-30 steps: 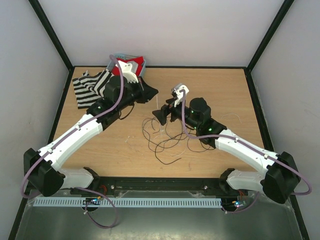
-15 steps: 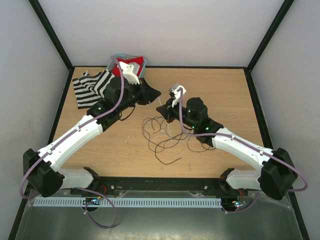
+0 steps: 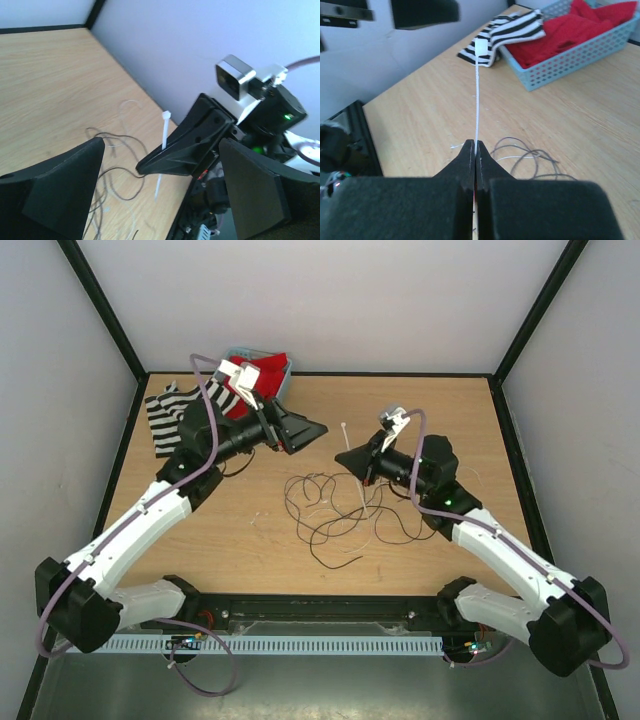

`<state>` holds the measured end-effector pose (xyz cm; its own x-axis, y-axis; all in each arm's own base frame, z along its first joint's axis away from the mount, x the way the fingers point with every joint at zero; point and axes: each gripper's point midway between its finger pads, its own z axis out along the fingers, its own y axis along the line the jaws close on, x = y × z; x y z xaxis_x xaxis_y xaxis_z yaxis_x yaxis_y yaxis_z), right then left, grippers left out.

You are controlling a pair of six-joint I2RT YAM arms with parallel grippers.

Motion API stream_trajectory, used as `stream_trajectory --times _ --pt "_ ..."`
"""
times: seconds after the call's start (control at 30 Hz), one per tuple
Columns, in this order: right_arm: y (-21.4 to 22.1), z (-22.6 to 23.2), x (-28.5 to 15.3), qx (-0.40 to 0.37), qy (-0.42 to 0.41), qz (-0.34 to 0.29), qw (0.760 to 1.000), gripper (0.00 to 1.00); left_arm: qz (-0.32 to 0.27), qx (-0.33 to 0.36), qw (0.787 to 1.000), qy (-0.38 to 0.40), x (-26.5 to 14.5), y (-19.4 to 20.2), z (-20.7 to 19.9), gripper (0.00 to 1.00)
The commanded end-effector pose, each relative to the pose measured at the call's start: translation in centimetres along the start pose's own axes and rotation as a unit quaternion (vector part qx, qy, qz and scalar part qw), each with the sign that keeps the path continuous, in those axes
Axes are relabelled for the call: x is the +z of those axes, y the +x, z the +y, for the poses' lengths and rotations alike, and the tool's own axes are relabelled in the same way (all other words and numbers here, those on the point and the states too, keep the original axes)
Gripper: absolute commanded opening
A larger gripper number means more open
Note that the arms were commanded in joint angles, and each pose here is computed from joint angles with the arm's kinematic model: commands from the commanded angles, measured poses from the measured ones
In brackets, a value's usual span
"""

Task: Zip-tie the wires
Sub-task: Pick up the ribbon at the center of the board.

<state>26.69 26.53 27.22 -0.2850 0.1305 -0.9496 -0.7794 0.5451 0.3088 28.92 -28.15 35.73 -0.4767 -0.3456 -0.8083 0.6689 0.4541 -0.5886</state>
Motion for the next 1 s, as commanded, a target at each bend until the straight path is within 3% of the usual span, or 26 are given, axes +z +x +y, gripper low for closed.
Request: stream_trajectory --times 0.0,0.23,0.5,0.73,0.87,0.97 --pt "-1.0 4.4 -1.7 0.019 -0.097 0.005 0.995 0.0 -0.029 0.005 0.988 0.15 -0.3 -1.0 -5.2 0.99" --pt "-3.8 6.8 -3.6 0.042 -0.125 -0.039 0.99 0.0 -0.036 0.014 0.969 0.245 -0.1 0.0 -7.9 0.96" --pt "-3.3 7.3 -3.1 0.069 -0.151 -0.025 0.986 0.0 -0.036 0.036 0.957 0.284 0.6 1.0 -9.9 0.83" --pt "-3.7 7.6 -3.0 0.082 -0.158 -0.036 0.983 0.0 -0.024 0.046 0.958 0.283 1.6 2.4 -9.4 0.53" --pt "-3.4 7.6 -3.0 0.087 -0.158 -0.032 0.983 0.0 -0.026 0.049 0.961 0.271 2.1 2.8 -8.6 0.19" --pt "-2.8 7.3 -3.1 0.09 -0.154 -0.028 0.984 0.05 -0.032 0.054 0.964 0.26 2.4 2.8 -8.1 0.01"
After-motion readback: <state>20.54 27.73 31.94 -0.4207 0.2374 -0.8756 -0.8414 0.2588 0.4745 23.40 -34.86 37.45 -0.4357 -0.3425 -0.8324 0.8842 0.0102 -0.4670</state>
